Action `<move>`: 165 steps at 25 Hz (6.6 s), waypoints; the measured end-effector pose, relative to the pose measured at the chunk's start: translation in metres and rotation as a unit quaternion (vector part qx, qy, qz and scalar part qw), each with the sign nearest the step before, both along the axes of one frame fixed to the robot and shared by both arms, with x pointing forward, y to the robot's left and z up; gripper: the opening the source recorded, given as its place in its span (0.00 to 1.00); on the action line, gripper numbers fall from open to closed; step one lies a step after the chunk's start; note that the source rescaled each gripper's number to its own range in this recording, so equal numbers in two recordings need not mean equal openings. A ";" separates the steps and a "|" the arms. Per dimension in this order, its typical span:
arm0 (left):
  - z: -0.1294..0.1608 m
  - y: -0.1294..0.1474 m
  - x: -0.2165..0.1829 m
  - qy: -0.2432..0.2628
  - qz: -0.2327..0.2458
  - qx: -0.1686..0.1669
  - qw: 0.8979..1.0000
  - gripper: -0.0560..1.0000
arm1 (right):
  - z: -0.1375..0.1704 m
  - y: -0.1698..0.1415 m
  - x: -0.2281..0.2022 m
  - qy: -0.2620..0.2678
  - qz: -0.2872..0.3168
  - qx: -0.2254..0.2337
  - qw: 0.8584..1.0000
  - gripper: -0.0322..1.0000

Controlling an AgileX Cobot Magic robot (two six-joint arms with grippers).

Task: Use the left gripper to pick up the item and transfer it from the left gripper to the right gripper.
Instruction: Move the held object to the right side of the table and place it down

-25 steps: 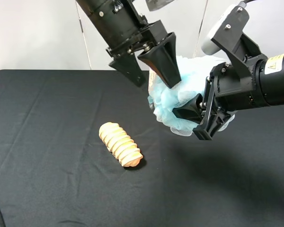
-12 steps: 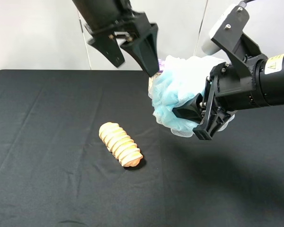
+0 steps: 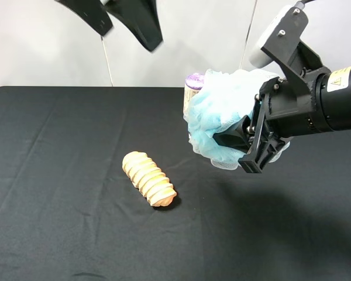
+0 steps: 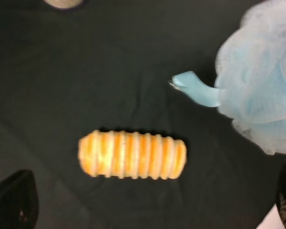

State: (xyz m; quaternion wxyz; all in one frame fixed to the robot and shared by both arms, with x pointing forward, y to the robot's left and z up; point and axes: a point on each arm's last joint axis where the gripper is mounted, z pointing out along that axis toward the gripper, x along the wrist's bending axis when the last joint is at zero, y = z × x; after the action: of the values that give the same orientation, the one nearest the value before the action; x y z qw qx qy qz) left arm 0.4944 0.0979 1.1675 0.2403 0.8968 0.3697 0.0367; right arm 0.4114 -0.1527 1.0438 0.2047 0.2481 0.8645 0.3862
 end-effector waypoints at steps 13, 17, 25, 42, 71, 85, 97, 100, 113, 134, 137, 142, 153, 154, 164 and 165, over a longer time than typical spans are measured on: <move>-0.004 0.063 -0.056 -0.030 0.098 0.062 0.993 1.00 | 0.000 0.000 0.000 0.000 0.000 0.000 1.000 0.04; -0.019 0.085 -0.085 -0.021 0.116 0.067 0.991 1.00 | 0.000 0.000 0.000 0.000 0.000 0.000 1.000 0.04; -0.065 0.124 -0.139 -0.040 0.128 0.043 0.990 1.00 | 0.000 0.000 0.000 0.000 0.000 0.000 1.000 0.04; -0.118 0.204 -0.256 -0.191 0.133 -0.123 0.965 1.00 | 0.000 0.000 0.000 0.022 -0.024 0.022 0.999 0.04; -0.127 0.208 -0.266 -0.216 0.253 -0.104 0.937 1.00 | 0.000 0.000 0.000 0.035 -0.037 0.034 0.998 0.03; -0.127 0.203 -0.267 -0.233 0.440 -0.058 0.865 1.00 | 0.000 0.000 0.000 0.035 -0.037 0.035 0.998 0.03; -0.127 0.202 -0.267 -0.235 0.474 -0.049 0.847 1.00 | 0.000 0.000 0.000 0.050 -0.053 0.049 0.996 0.03; -0.127 0.202 -0.267 -0.235 0.474 -0.049 0.847 1.00 | 0.000 0.000 0.000 0.063 -0.069 0.061 0.994 0.03; -0.128 0.202 -0.267 -0.235 0.474 -0.049 0.848 1.00 | -0.003 -0.032 0.050 0.196 -0.185 -0.015 0.963 0.03; -0.128 0.202 -0.267 -0.234 0.474 -0.048 0.848 1.00 | -0.050 -0.065 0.141 0.300 -0.270 -0.075 0.912 0.03; -0.128 0.202 -0.267 -0.234 0.474 -0.048 0.848 1.00 | -0.061 -0.065 0.144 0.313 -0.268 -0.089 0.907 0.03; -0.128 0.202 -0.267 -0.234 0.474 -0.048 0.848 1.00 | -0.075 -0.065 0.145 0.338 -0.265 -0.105 0.897 0.03; -0.128 0.202 -0.267 -0.234 0.474 -0.048 0.848 1.00 | -0.086 -0.065 0.146 0.361 -0.262 -0.116 0.888 0.03; -0.128 0.202 -0.267 -0.234 0.474 -0.048 0.848 1.00 | -0.086 -0.065 0.146 0.361 -0.262 -0.116 0.887 0.03; -0.128 0.202 -0.267 -0.234 0.474 -0.048 0.848 1.00 | -0.086 -0.065 0.141 0.388 -0.278 -0.114 0.872 0.99; -0.128 0.202 -0.267 -0.234 0.474 -0.048 0.848 1.00 | -0.086 -0.065 0.141 0.388 -0.278 -0.113 0.871 1.00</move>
State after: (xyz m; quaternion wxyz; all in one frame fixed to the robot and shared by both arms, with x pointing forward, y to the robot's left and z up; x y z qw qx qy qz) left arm 0.2274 0.3003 1.0397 0.3162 0.5648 0.6838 0.3367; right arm 0.5527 -0.2175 0.9579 -0.0216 0.5832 0.8076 0.0853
